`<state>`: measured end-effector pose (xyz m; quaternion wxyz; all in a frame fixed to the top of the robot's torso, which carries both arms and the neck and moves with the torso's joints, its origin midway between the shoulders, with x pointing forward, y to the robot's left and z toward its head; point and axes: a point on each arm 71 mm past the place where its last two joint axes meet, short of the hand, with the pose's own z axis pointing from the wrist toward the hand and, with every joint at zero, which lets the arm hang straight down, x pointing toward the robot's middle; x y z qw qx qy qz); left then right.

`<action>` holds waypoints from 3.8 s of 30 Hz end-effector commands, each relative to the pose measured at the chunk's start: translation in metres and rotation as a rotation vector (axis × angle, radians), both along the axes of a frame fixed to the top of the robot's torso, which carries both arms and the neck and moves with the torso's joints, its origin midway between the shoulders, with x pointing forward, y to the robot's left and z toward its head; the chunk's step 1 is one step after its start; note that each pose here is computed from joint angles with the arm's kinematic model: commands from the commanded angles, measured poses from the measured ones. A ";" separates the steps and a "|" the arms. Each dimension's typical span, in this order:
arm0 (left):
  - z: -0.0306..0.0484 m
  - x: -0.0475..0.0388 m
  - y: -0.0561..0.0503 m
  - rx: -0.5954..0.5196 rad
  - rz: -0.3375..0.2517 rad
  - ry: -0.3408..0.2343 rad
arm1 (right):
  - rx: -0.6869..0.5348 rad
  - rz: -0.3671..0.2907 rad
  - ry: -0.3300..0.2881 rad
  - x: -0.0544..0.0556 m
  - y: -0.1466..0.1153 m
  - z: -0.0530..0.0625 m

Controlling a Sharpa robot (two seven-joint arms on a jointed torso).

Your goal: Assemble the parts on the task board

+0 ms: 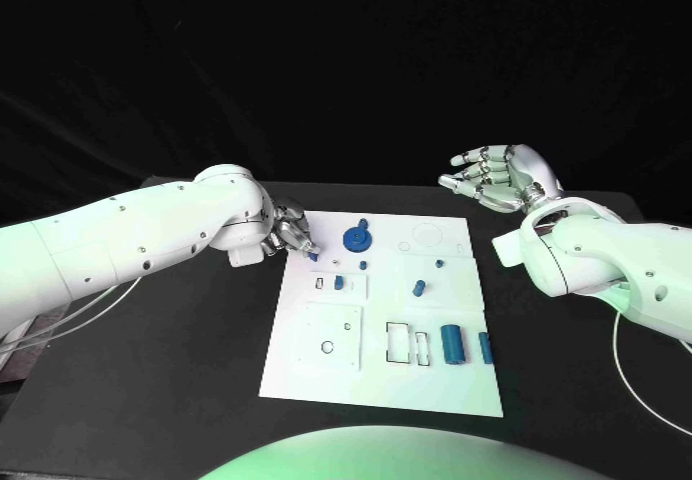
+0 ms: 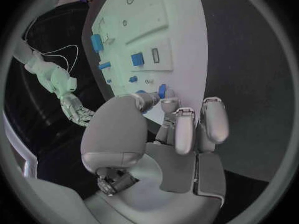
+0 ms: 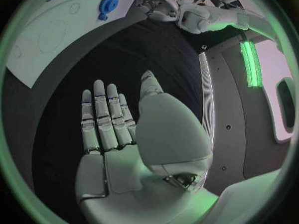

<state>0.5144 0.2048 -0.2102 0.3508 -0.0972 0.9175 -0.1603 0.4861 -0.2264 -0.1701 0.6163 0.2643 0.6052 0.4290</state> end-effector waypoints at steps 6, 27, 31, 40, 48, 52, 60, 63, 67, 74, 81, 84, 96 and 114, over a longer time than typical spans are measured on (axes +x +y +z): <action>0.0122 -0.0214 0.000 -0.113 0.033 -0.036 | -0.001 0.019 0.003 -0.001 0.001 -0.002; 0.0019 -0.0490 -0.008 -0.057 -0.028 -0.177 | -0.001 0.017 0.008 -0.001 0.000 -0.004; 0.0001 -0.0502 -0.012 -0.037 -0.049 -0.188 | -0.001 0.018 0.009 -0.001 0.000 -0.005; -0.0043 -0.0520 -0.016 0.005 -0.093 -0.181 | -0.001 0.019 0.010 -0.001 0.001 -0.005; -0.0085 -0.0539 -0.017 0.026 -0.115 -0.164 | -0.001 0.018 0.009 -0.001 0.000 -0.005; -0.0105 -0.0543 -0.018 0.033 -0.120 -0.158 | -0.001 0.018 0.009 -0.001 0.000 -0.005; -0.0142 -0.0555 -0.018 0.043 -0.129 -0.142 | -0.001 0.019 0.010 -0.001 0.000 -0.005; -0.0152 -0.0557 -0.018 0.046 -0.131 -0.139 | -0.001 0.020 0.010 -0.001 0.000 -0.005; -0.0161 -0.0556 -0.018 0.051 -0.133 -0.140 | -0.001 0.020 0.011 -0.001 0.000 -0.005; -0.0182 -0.0557 -0.019 0.055 -0.135 -0.141 | -0.001 0.020 0.011 -0.001 0.000 -0.006; -0.0198 -0.0569 -0.020 0.054 -0.139 -0.135 | -0.001 0.020 0.011 -0.001 0.000 -0.006; -0.0205 -0.0577 -0.020 0.057 -0.144 -0.128 | -0.002 0.019 0.011 -0.001 0.000 -0.006; -0.0223 -0.0592 -0.019 0.069 -0.154 -0.112 | -0.002 0.017 0.011 -0.001 -0.001 -0.006; -0.0234 -0.0580 -0.019 0.069 -0.145 -0.111 | -0.001 0.017 0.012 -0.001 -0.001 -0.006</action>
